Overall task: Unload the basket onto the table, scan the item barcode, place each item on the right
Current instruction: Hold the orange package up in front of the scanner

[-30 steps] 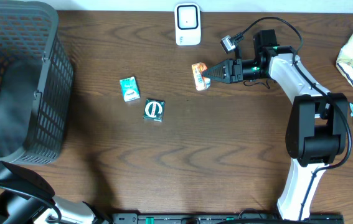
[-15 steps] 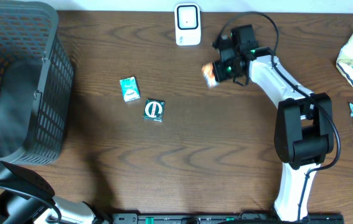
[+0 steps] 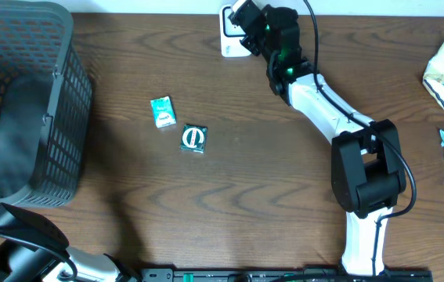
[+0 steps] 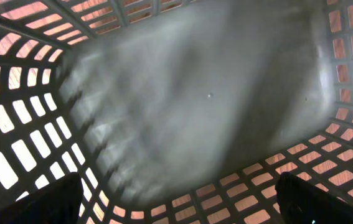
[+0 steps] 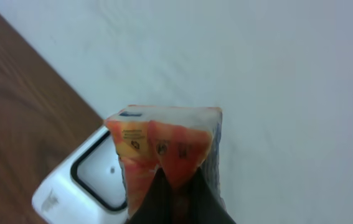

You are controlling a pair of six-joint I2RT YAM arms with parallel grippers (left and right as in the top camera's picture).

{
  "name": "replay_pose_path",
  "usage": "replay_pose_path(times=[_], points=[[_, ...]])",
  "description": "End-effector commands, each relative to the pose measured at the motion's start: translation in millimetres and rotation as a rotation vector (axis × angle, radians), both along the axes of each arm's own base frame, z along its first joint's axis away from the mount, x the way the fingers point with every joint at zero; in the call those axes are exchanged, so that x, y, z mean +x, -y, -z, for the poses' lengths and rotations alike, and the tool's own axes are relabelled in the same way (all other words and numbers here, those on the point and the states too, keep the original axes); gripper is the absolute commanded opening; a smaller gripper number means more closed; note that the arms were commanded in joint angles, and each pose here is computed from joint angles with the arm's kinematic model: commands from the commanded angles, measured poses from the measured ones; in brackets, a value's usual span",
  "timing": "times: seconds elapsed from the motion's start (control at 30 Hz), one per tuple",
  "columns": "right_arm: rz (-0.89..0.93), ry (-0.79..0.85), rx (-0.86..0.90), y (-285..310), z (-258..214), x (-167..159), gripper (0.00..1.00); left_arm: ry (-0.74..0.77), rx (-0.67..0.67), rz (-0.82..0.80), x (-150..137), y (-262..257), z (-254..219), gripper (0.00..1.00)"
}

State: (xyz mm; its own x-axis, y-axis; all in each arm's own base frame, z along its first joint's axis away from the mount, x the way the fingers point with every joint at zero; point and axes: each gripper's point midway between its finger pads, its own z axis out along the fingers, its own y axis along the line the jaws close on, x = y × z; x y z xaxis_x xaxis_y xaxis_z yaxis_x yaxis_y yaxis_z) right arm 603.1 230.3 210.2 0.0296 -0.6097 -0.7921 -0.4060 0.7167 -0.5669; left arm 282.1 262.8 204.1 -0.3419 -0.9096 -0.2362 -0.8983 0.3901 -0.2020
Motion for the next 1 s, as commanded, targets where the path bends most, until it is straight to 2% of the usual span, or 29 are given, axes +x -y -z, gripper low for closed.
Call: replay_pose_path(times=[0.0,0.3,0.53,0.7,0.83,0.97], points=[[-0.059,0.08,0.014,-10,-14,4,0.01,-0.01,-0.008,-0.008,-2,0,3,0.98],[-0.041,0.141,0.052,-10,-9,30,0.01,-0.01,-0.007,-0.008,-2,-1,3,0.98],[-0.02,0.046,-0.006,-18,24,59,0.01,-0.01,-0.007,-0.008,-2,-1,3,0.98],[-0.036,0.014,-0.096,-20,38,56,0.01,-0.01,-0.007,-0.008,-2,-1,3,0.98],[-0.033,-0.072,-0.127,-16,60,50,0.01,-0.01,-0.007,-0.008,-2,-1,3,0.98],[0.037,-0.088,-0.091,-7,59,53,0.01,-0.01,-0.008,-0.008,-2,0,3,0.98]])
